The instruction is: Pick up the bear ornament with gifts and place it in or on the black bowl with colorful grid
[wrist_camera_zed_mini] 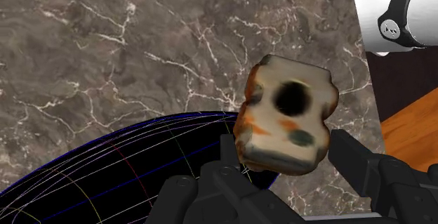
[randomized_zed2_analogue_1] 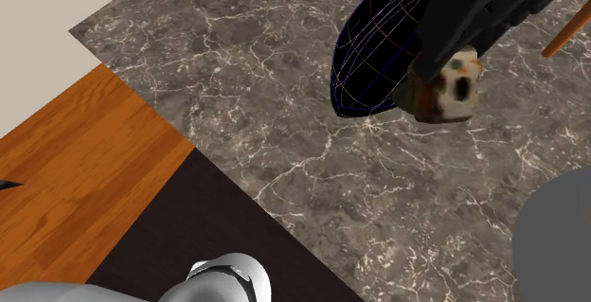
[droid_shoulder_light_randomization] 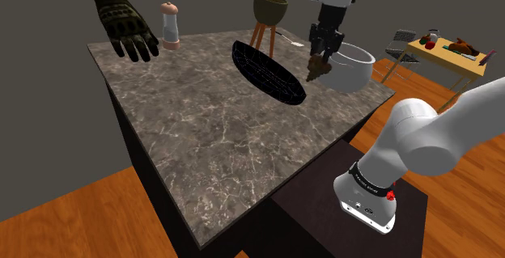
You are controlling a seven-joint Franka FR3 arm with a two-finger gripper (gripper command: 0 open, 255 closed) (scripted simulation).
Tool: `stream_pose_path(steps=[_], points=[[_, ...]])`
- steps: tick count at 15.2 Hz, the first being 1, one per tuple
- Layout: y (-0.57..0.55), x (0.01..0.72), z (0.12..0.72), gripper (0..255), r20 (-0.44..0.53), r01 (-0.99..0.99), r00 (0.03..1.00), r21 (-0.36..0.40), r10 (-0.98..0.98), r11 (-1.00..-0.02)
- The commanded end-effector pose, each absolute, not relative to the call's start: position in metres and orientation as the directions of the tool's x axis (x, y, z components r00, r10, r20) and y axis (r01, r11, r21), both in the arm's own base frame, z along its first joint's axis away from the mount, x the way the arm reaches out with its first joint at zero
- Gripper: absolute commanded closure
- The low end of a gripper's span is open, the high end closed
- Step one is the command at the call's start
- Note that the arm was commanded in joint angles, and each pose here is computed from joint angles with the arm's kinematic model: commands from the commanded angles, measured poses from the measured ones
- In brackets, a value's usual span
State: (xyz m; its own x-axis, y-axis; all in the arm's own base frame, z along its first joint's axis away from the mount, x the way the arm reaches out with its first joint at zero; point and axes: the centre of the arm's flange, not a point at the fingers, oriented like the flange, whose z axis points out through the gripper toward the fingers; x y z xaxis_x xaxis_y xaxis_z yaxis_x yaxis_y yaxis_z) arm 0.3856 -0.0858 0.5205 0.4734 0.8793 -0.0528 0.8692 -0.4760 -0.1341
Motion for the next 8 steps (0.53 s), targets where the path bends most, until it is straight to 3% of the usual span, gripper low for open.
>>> stream_pose_path(steps=[1,8], points=[[-0.078,0.413,0.521,255,-0.053,0.869,0.473,-0.133,0.879,-0.476],[-0.064,0.504,0.517,255,-0.053,0.869,0.473,-0.133,0.879,-0.476]])
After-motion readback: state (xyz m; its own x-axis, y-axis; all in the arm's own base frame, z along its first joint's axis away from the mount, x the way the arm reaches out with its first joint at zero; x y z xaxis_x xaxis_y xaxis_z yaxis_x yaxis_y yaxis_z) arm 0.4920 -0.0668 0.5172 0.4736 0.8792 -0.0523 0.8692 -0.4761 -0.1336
